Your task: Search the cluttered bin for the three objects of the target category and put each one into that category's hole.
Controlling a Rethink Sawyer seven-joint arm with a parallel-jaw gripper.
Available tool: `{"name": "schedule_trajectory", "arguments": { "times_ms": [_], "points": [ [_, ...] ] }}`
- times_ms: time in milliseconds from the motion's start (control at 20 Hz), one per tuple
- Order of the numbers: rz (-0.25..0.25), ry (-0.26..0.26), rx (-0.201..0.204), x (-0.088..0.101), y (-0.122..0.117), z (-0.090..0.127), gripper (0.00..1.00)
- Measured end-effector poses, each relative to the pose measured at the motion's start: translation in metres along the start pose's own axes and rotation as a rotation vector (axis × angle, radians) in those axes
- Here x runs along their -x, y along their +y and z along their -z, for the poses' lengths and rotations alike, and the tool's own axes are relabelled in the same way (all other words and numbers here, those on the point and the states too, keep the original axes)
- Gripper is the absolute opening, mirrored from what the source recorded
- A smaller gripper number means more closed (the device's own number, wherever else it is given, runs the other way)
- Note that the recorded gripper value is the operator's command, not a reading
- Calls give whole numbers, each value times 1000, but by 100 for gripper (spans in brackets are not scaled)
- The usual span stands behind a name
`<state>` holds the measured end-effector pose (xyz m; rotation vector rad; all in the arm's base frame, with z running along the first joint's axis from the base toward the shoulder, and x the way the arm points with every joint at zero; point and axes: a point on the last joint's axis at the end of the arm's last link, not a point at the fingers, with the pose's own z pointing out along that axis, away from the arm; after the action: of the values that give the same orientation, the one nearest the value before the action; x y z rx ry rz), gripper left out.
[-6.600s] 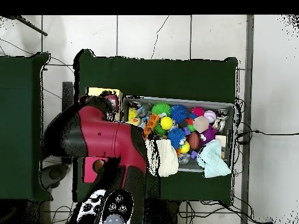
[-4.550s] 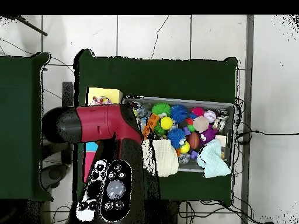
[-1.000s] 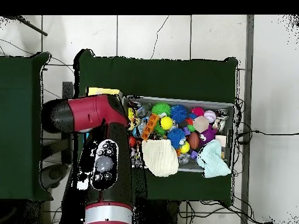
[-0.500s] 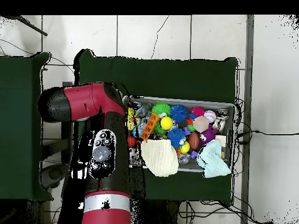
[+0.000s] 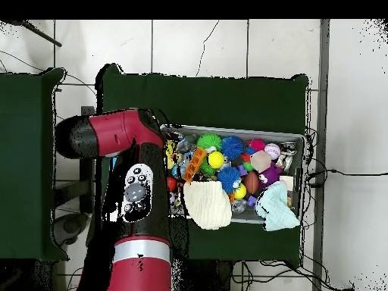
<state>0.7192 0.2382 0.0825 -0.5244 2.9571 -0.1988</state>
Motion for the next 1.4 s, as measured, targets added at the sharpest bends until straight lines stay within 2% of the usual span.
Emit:
{"name": "schedule_trajectory", "arguments": {
  "times_ms": [250, 1400],
  "points": [
    [15, -15, -13, 1, -4, -2, 0],
    [3, -15, -9, -4, -14, -5, 0]
  ]
}}
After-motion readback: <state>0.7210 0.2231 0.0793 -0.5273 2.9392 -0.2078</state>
